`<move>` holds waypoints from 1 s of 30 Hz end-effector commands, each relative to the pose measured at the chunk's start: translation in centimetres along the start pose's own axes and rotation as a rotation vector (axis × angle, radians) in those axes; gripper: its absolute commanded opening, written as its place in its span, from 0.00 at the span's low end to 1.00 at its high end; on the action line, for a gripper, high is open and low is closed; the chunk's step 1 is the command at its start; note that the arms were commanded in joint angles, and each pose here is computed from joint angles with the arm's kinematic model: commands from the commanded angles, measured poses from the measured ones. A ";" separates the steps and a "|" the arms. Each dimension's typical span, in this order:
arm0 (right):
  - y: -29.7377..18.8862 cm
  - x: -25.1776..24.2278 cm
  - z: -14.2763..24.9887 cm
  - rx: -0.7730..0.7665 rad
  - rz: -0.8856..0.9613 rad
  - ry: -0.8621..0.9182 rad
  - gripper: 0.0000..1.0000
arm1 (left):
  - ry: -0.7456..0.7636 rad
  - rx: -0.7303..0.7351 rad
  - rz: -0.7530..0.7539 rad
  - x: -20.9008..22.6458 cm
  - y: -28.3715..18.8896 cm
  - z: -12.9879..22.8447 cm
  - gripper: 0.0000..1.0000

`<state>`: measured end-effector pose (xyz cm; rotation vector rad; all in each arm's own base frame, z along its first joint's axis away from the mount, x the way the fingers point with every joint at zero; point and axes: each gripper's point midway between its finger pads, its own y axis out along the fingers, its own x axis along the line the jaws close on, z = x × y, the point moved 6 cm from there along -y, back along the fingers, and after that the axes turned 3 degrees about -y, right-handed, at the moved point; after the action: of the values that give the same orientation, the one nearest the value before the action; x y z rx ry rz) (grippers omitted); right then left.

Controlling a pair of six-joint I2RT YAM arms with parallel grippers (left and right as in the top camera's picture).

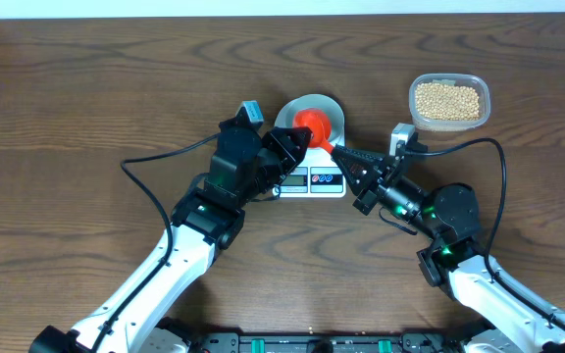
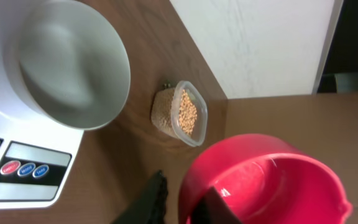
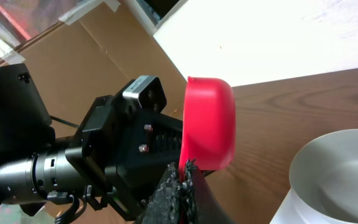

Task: Scoop item into bowl and weigh 50g on scale
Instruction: 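Grasp the scoop with the right gripper and release the left gripper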

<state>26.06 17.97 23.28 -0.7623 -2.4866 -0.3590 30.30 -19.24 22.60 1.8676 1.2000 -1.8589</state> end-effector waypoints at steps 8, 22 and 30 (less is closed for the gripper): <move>-0.4 -2.3 -2.5 -0.145 0.176 -0.025 0.01 | 0.010 -0.014 0.003 -0.4 0.0 -0.2 0.41; -0.2 -2.7 -8.2 -0.376 0.349 -0.211 0.01 | 0.059 -0.001 -0.044 0.5 0.0 0.0 0.71; -1.0 -3.5 -10.5 -0.435 0.387 -0.233 0.01 | 0.008 0.015 -0.309 5.2 -0.8 0.8 0.72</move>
<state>31.49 12.54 29.11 -1.4380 -2.4215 -0.6784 28.54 -17.78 18.49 1.7858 1.4725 -2.0249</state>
